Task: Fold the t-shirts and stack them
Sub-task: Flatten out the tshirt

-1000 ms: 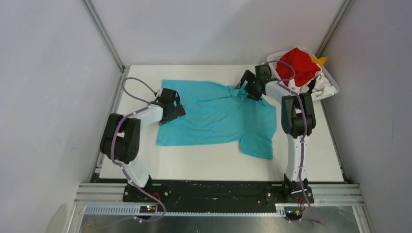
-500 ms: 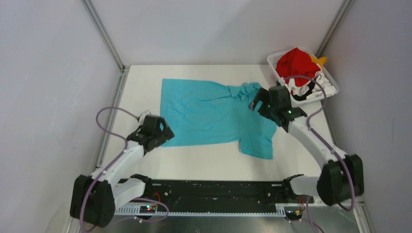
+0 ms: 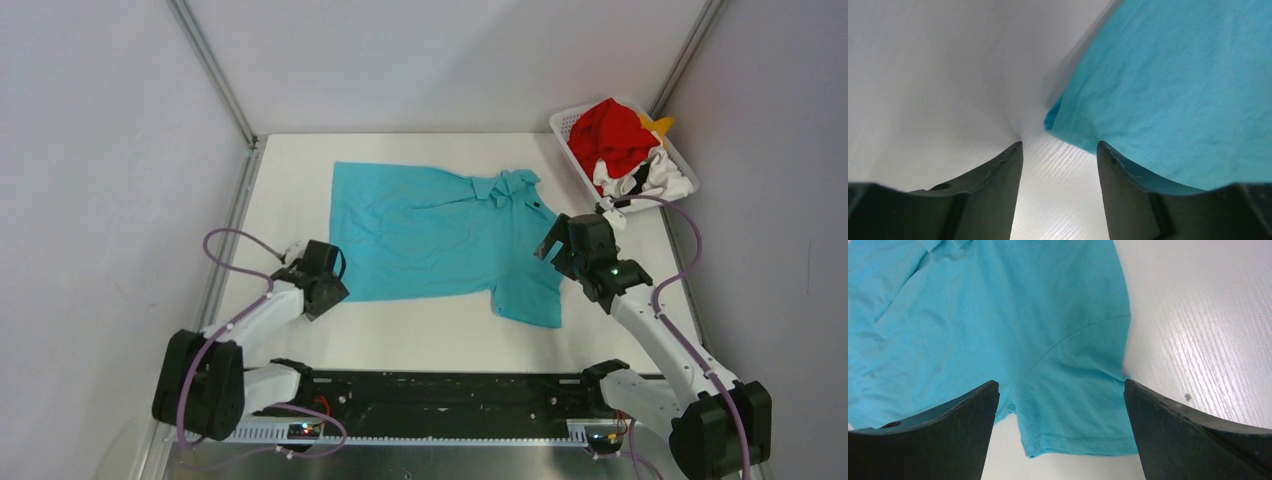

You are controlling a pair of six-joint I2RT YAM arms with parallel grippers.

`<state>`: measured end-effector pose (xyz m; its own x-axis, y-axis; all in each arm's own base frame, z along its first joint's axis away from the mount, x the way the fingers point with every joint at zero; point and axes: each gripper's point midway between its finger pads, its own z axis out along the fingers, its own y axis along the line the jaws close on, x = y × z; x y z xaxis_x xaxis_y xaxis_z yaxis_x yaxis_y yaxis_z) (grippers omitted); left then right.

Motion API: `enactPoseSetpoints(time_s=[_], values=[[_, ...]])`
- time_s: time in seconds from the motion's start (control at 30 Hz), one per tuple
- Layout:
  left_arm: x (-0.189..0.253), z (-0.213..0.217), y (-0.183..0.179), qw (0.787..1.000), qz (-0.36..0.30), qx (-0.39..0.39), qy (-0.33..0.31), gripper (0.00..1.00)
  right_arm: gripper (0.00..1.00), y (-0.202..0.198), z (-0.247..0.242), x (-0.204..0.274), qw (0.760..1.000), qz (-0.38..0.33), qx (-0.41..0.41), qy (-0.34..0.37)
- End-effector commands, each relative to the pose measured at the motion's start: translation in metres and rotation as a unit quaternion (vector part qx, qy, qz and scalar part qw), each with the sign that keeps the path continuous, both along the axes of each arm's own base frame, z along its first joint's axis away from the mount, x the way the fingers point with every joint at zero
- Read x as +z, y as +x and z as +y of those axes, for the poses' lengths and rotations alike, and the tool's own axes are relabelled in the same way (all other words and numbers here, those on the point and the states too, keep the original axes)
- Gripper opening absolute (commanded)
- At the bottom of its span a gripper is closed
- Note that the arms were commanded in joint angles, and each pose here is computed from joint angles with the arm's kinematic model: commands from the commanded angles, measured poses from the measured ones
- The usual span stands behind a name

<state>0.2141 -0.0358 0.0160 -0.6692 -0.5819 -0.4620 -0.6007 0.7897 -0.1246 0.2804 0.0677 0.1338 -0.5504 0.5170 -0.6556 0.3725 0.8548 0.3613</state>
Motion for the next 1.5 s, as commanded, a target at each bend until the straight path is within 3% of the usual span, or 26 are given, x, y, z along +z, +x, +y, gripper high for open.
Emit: enactPoseSetpoints(time_s=[0.0, 0.27, 0.5, 0.57, 0.6, 0.67, 1.0, 1.2, 1.37, 1.47], values=[[-0.012, -0.012, 0.001, 0.999, 0.036, -0.015, -0.022, 0.57, 0.99, 0.002, -0.01, 0.006, 1.0, -0.011, -0.022, -0.02], [-0.011, -0.009, 0.007, 0.999, 0.041, -0.025, -0.006, 0.52, 0.99, -0.001, -0.015, 0.006, 0.999, -0.009, -0.028, -0.03], [-0.008, -0.009, 0.023, 0.998, 0.046, -0.043, 0.01, 0.39, 0.99, -0.006, -0.014, 0.004, 0.999, -0.002, -0.02, -0.03], [-0.006, -0.009, 0.028, 0.998, 0.045, -0.046, 0.014, 0.27, 0.99, -0.009, -0.015, 0.003, 0.999, 0.001, -0.02, -0.031], [-0.006, -0.009, 0.029, 0.998, 0.046, -0.047, 0.017, 0.12, 0.99, -0.012, -0.015, 0.003, 0.999, 0.002, -0.019, -0.03], [-0.005, -0.007, 0.034, 0.997, 0.045, -0.05, 0.024, 0.01, 0.99, -0.016, -0.015, 0.001, 0.999, 0.005, -0.013, -0.029], [0.018, 0.005, 0.046, 0.998, -0.026, -0.034, 0.051, 0.0, 0.99, -0.07, -0.015, -0.03, 0.994, 0.095, 0.033, -0.036], [0.032, -0.002, 0.046, 0.997, -0.066, -0.04, 0.024, 0.0, 0.98, -0.111, -0.003, -0.062, 0.983, 0.18, 0.039, -0.015], [0.028, -0.002, 0.044, 0.997, -0.068, -0.031, 0.018, 0.0, 0.92, -0.105, 0.01, -0.081, 0.976, 0.209, 0.052, -0.021], [0.026, -0.002, 0.043, 0.997, -0.068, -0.033, 0.019, 0.0, 0.82, -0.092, 0.016, -0.095, 0.974, 0.216, 0.055, -0.029]])
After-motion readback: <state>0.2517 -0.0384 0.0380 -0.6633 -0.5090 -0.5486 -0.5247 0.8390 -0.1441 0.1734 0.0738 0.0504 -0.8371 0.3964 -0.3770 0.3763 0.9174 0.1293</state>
